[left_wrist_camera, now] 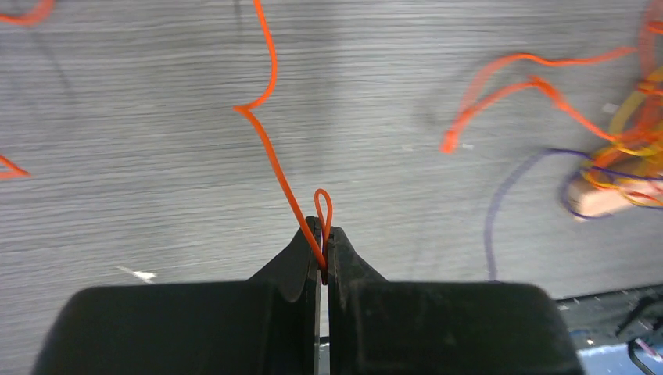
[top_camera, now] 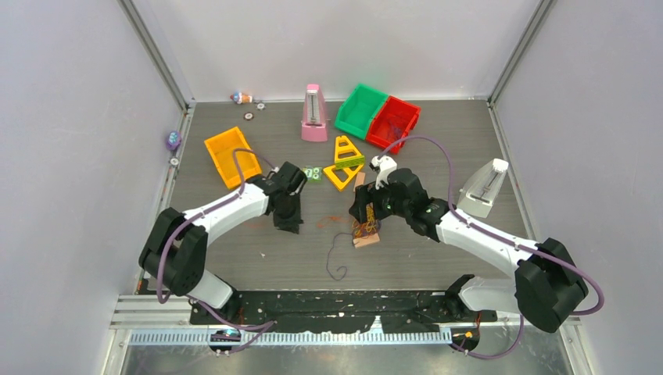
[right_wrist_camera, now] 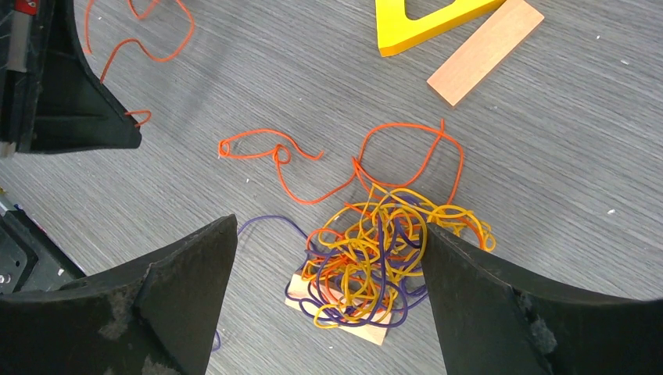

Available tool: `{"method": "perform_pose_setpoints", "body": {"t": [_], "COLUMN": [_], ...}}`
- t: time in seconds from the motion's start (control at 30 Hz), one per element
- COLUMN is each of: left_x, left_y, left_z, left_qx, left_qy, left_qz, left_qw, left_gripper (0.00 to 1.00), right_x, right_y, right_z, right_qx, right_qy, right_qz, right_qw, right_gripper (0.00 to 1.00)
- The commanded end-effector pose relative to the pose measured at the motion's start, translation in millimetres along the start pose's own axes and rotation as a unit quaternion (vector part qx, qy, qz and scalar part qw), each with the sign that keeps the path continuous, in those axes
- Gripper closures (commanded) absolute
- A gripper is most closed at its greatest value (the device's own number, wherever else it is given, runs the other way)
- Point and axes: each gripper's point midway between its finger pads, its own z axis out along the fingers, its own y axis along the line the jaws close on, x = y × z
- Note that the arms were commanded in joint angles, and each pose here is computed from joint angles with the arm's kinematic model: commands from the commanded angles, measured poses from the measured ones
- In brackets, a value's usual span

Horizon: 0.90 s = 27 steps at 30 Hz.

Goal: Untangle the cables
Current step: Untie the cable.

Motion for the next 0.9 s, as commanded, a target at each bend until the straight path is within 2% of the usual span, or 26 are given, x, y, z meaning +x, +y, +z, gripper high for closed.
{"method": "perform_pose_setpoints", "body": {"t": [0.0, 0.17, 0.5, 0.7, 0.83, 0.87], "left_x": [-9.7, -19.9, -55.7, -62.7, -67.7, -68.8], "left_y": [-42.7, -49.3, 17.5, 48.0, 61.0, 65.2], "left_z": [-24.6, -39.2, -47.2, -41.1, -40.2, -40.0], "left_qx": [0.046, 0.045, -0.017, -0.017, -0.009, -0.01], "left_qy": [-0.023, -0.047, -0.076, -0.072, -0.089, -0.092], "left_qz": [0.017, 0.031, 0.004, -0.031, -0.058, -0.065], "left_qw": [0.999, 0.997, 0.997, 0.997, 0.994, 0.994], "left_gripper": [1.0, 1.0, 1.0, 0.99, 0.87, 0.81], "right_x": [-18.4, -16.3, -13.6, -12.3, -11.2, -11.2], "right_y": [6.2, 5.1, 2.8, 2.4, 2.3, 1.9], "right_z": [-5.3, -4.8, -7.8, -8.2, -8.2, -8.5], "right_qx": [-0.01, -0.008, -0.003, -0.002, -0.002, -0.002], "right_qy": [-0.034, -0.032, -0.032, -0.03, -0.029, -0.028], "right_qz": [0.0, 0.001, 0.001, 0.002, 0.003, 0.003], "right_qw": [0.999, 0.999, 0.999, 1.0, 1.0, 1.0], "right_gripper": [0.09, 0.09, 0.09, 0.09, 0.09, 0.09]}}
